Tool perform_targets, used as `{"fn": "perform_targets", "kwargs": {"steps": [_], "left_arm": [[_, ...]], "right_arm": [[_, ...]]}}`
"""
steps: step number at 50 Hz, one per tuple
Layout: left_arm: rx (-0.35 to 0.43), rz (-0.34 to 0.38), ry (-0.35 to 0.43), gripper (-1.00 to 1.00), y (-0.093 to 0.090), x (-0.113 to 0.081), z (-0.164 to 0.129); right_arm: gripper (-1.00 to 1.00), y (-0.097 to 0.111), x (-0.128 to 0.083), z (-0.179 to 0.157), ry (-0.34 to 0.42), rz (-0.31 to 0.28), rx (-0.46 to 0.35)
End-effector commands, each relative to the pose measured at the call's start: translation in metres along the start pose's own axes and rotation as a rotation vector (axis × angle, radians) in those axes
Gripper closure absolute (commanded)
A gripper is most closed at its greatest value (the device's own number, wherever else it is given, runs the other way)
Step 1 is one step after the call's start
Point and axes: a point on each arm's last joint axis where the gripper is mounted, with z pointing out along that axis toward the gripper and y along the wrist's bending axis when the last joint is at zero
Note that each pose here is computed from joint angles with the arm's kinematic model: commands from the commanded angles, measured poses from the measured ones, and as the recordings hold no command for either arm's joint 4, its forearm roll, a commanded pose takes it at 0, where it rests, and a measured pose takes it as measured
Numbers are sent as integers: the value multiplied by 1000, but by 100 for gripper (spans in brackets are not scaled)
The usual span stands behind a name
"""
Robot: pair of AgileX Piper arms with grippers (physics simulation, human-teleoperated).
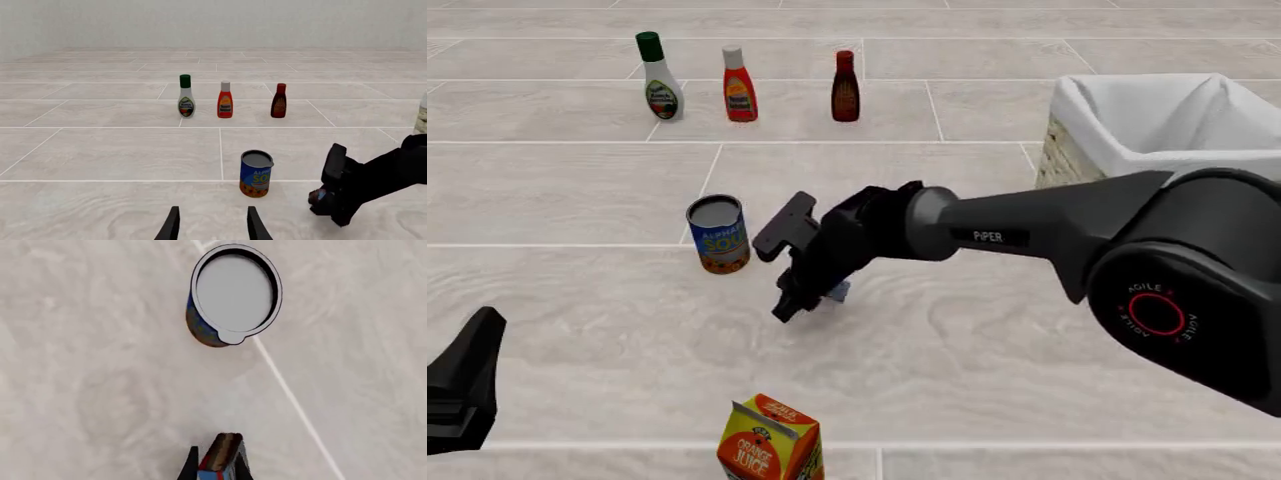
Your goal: Pick the chocolate pudding and place it in the basket.
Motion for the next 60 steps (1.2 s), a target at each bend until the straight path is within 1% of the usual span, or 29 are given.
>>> {"fn": "perform_targets", "kwargs": {"steps": [1,2,3,4,5,7,9,15,17,19,21,22,24,27,30,31,36,38,39,40,44,49,50,51,52,54,55,60], "left_arm": [[0,0,0,-100,0,0,0],[0,0,0,-100,0,0,0],[0,0,0,-100,0,0,0],[0,0,0,-100,0,0,0],[0,0,0,-100,0,0,0],[0,0,0,-100,0,0,0],[0,0,0,-100,0,0,0],[0,0,0,-100,0,0,0],[0,0,0,-100,0,0,0],[0,0,0,-100,0,0,0],[0,0,0,-100,0,0,0],[0,0,0,-100,0,0,0],[0,0,0,-100,0,0,0],[0,0,0,-100,0,0,0],[0,0,0,-100,0,0,0],[0,0,0,-100,0,0,0],[0,0,0,-100,0,0,0],[0,0,0,-100,0,0,0],[0,0,0,-100,0,0,0],[0,0,0,-100,0,0,0],[0,0,0,-100,0,0,0],[0,0,0,-100,0,0,0],[0,0,0,-100,0,0,0],[0,0,0,-100,0,0,0],[0,0,0,-100,0,0,0],[0,0,0,-100,0,0,0],[0,0,0,-100,0,0,0],[0,0,0,-100,0,0,0]], "right_arm": [[100,-3,9,1,-45,3,8],[100,-21,10,3,-59,9,37],[100,-21,10,3,-59,9,37],[100,-34,12,5,-64,12,56],[100,-37,12,4,-72,16,62],[100,-36,10,1,-81,18,63],[100,-41,8,-4,-99,29,76],[100,-49,5,-16,-152,29,105],[100,-55,4,-21,-171,29,122],[100,-53,2,-25,-182,25,122],[100,-56,1,-29,-196,31,131],[100,-53,-1,-36,-218,22,136],[100,-58,-1,-41,-237,29,150],[100,-59,-4,-48,-256,30,158],[100,-61,-6,-60,-291,34,174],[100,-61,-6,-60,-291,34,174],[100,-74,-10,-80,-363,63,217],[100,-73,-12,-91,-393,67,227],[100,-77,-13,-93,-399,79,232],[100,-77,-13,-93,-399,79,232],[100,-80,-15,-107,-441,92,252],[100,-97,-13,-128,-501,143,300],[100,-100,-12,-130,-503,155,303],[100,-100,-12,-130,-503,155,303],[100,-103,-10,-134,-515,159,317],[100,-114,-5,-136,-512,175,340],[100,-109,-6,-142,-536,166,342],[100,-105,-1,-160,-599,172,364]]}}
